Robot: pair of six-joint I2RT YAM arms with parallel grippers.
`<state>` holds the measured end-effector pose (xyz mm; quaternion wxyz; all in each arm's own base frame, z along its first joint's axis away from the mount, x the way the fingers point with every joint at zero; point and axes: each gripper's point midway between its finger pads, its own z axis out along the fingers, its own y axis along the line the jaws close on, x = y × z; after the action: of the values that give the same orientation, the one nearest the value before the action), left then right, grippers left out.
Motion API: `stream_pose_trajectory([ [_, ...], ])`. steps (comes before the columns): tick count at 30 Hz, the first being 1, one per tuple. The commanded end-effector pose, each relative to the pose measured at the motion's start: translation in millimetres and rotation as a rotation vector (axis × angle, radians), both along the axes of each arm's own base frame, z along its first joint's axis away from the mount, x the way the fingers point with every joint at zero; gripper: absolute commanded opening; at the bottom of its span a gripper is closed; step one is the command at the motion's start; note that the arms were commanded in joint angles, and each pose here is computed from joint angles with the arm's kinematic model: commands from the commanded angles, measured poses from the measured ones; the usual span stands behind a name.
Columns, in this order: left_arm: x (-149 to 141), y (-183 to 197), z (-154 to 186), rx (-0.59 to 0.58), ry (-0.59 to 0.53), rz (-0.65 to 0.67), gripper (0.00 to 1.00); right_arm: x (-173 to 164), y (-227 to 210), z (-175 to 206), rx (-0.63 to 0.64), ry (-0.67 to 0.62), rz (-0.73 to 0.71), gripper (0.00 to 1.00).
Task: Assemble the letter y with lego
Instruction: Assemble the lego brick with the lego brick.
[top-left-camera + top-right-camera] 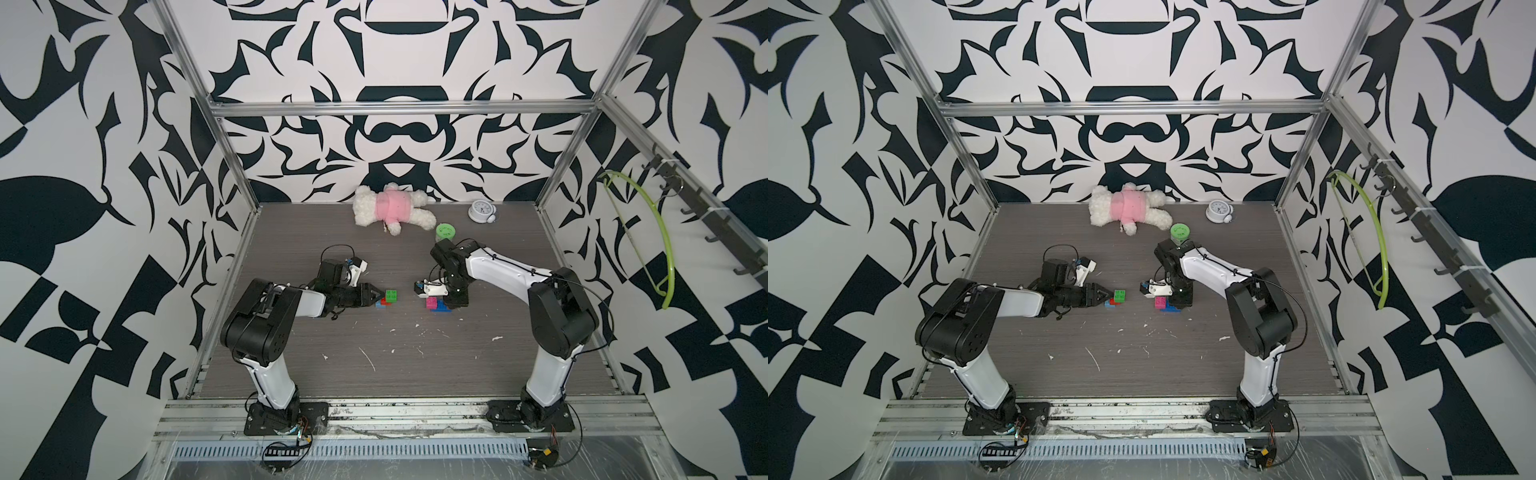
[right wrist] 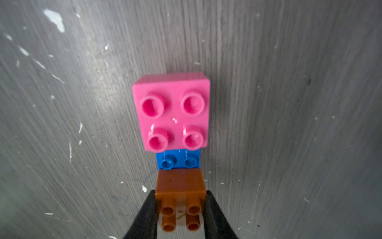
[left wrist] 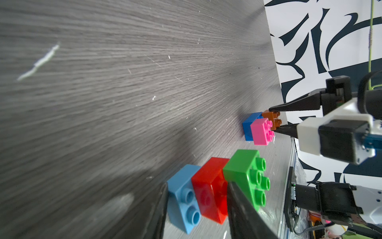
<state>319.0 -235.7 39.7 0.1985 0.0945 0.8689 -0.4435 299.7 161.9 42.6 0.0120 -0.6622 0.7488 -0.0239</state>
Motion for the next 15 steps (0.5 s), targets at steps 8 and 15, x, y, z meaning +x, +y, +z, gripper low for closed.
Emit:
stream_pose_trajectory([
  [8,-30.2,25.2,-57.2,0.158,0.196,0.045,0.48,-34.0,-27.5,-46.3,-0.118,0.150,-0.001,0.00],
  [15,-30.6,25.0,-57.8,0.158,0.197,0.044,0.48,-33.4,-23.6,-41.5,-0.156,0.155,0.078,0.00],
])
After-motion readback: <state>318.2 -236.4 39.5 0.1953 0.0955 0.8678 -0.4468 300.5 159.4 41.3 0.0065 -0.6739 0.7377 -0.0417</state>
